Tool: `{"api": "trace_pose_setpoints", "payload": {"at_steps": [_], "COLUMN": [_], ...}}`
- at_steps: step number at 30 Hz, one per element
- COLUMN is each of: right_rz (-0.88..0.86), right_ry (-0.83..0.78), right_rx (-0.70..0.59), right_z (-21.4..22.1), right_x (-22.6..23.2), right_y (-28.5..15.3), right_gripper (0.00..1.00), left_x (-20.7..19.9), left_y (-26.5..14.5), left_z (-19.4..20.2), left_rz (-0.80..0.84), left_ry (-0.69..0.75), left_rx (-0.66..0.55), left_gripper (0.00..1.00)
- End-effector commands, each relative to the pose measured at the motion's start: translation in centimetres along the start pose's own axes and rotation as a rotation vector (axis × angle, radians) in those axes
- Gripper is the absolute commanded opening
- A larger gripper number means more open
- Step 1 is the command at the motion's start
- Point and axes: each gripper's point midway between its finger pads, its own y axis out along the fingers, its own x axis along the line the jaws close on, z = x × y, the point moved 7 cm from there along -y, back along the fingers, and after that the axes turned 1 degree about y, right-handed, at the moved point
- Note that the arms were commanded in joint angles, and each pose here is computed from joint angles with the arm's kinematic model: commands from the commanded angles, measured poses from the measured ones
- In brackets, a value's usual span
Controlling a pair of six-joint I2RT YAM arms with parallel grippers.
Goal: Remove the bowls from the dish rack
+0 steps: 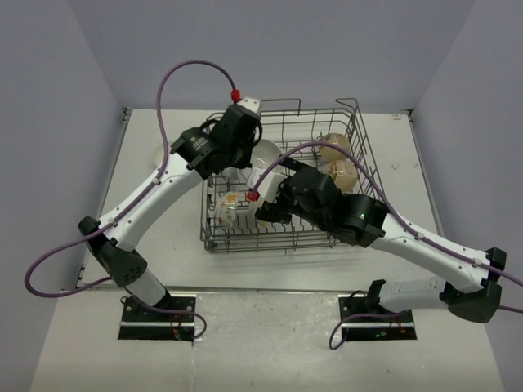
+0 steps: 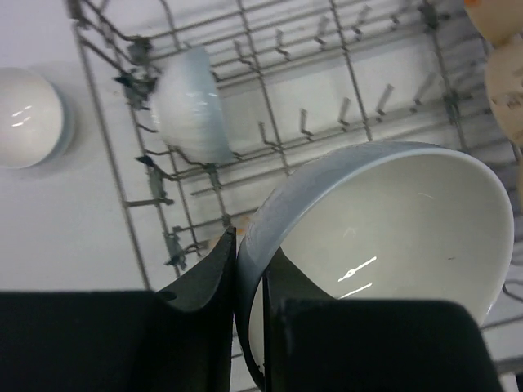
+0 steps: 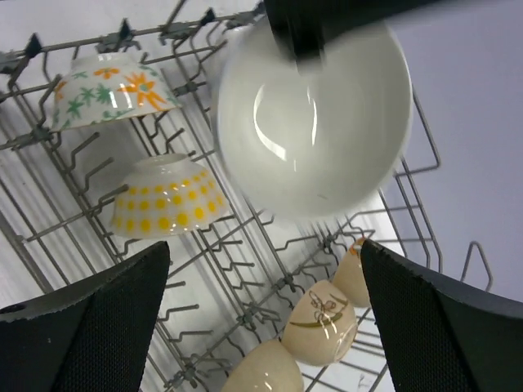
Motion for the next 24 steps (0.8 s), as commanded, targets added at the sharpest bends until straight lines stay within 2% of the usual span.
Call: {"api": "trace_pose_setpoints", "payload": {"at_steps": [1,3,4,6,9,11,15,17,24], "right_rz": [0.167,0.189,0.208,0.225,0.234,0.223,0.157,0.137,0.092], "right_ry": [0.158,0.244,0.277,0.354,0.448,0.498,0.521,0.519,0.507], "right_rx": [-0.084,-0.123,-0.127,-0.149,-0.196,-0.241,-0.314,-0.335,-0.354], "right_z": [-0.6,-0.2,0.2,0.7,1.0,0.8,0.4,0.4,0.4], "right_x": [-3.0,-3.6,-4.1,-4.2,-4.4,-4.4,-3.9,-3.7,-3.1], "right_y": [-2.3,-3.7,-4.0,-4.5,-5.9,-6.9,-8.0,-8.1,-8.0], "right_gripper": [0.99,0.99,0.99,0.99,0.99,0.99,0.99,0.99,0.99], "left_x": [8.7,12.7,16.5,19.7,27.0,28.9,31.8,32.2,33.4], "left_y": [-2.7,-3.2,-2.4,-0.4,2.9,5.9,10.0,12.3,16.3], "left_z": [-4.4,-5.2,-4.8,-4.3,-2.4,-1.2,0.0,0.8,3.5], "left_rz": [-0.144,-0.189,-0.250,-0.273,-0.348,-0.303,-0.277,-0.263,-0.274], "left_ry": [-0.259,-0.343,-0.409,-0.468,-0.613,-0.684,-0.760,-0.774,-0.783], "left_rx": [-0.209,-0.266,-0.255,-0.239,-0.183,-0.114,-0.079,-0.045,0.022], "left_gripper": [0.00,0.00,0.00,0.00,0.00,0.00,0.00,0.00,0.00]}}
